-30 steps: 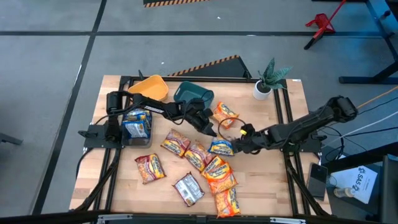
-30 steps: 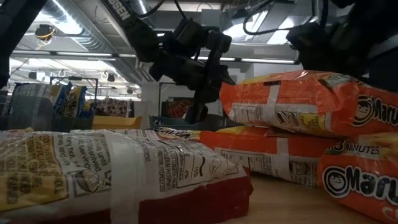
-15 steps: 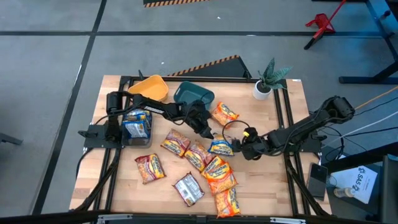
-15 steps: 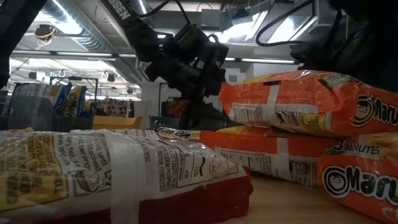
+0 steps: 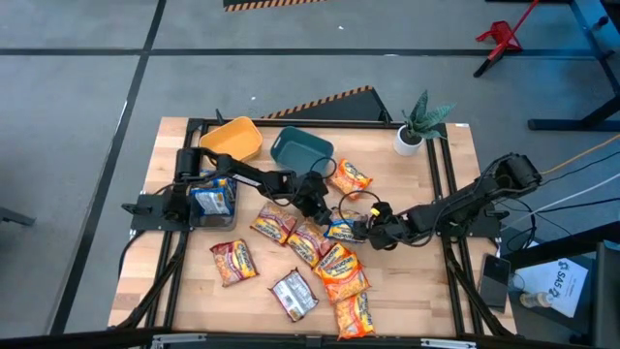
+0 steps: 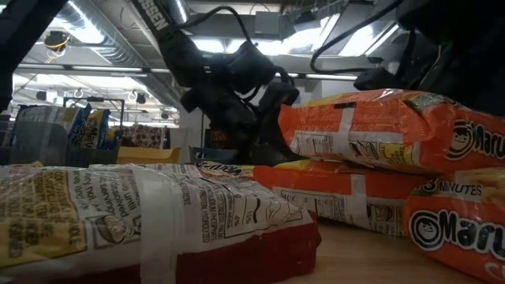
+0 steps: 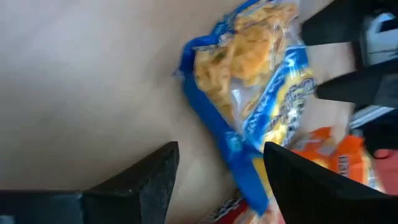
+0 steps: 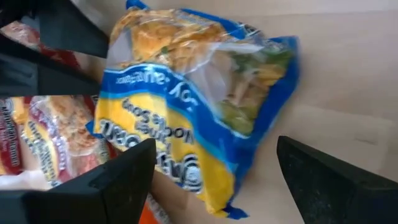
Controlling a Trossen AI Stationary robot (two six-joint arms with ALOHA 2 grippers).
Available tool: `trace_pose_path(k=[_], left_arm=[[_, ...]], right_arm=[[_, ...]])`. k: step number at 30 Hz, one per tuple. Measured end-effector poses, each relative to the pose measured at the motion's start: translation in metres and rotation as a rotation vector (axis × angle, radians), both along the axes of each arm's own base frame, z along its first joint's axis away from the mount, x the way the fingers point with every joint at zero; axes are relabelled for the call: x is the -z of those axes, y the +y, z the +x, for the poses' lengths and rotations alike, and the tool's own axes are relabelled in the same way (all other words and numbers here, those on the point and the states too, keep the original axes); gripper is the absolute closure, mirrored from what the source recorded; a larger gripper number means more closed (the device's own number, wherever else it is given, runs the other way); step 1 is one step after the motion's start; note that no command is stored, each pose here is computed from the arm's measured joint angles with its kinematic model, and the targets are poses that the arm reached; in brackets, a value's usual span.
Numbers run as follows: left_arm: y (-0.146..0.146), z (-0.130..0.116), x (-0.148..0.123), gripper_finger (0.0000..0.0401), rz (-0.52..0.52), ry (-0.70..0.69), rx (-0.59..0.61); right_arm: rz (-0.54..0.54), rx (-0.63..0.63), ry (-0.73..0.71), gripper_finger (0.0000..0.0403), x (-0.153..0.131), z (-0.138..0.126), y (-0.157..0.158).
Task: Sort Maruchan noodles
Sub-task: Put the blue noodle pack into the black bin
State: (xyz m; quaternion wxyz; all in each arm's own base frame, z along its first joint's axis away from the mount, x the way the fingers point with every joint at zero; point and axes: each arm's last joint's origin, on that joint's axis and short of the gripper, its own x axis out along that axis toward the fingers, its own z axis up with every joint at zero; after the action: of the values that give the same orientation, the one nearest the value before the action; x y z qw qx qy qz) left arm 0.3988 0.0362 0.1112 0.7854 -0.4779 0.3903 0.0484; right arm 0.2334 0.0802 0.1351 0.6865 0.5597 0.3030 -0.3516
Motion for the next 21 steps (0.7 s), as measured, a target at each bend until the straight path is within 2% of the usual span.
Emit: trace_pose_path(k=[8, 14, 21], left_arm=[[0.003, 0.003, 0.001, 0.0133, -0.034, -0.021, -0.049], [0.000, 0.006, 0.000, 0.0134, -0.032, -0.054, -0.070], [-0.002, 0.007, -0.001, 0.0135, -0.036, -0.070, -0.064]], right_arm=[[-0.019, 0.009, -0.041, 0.0081, -0.002, 0.008, -0.009], [-0.045, 0.009, -0.067, 0.0081, -0.002, 0.016, -0.025], [-0.031, -0.057, -0.063, 0.0081, 0.009, 0.026, -0.029]])
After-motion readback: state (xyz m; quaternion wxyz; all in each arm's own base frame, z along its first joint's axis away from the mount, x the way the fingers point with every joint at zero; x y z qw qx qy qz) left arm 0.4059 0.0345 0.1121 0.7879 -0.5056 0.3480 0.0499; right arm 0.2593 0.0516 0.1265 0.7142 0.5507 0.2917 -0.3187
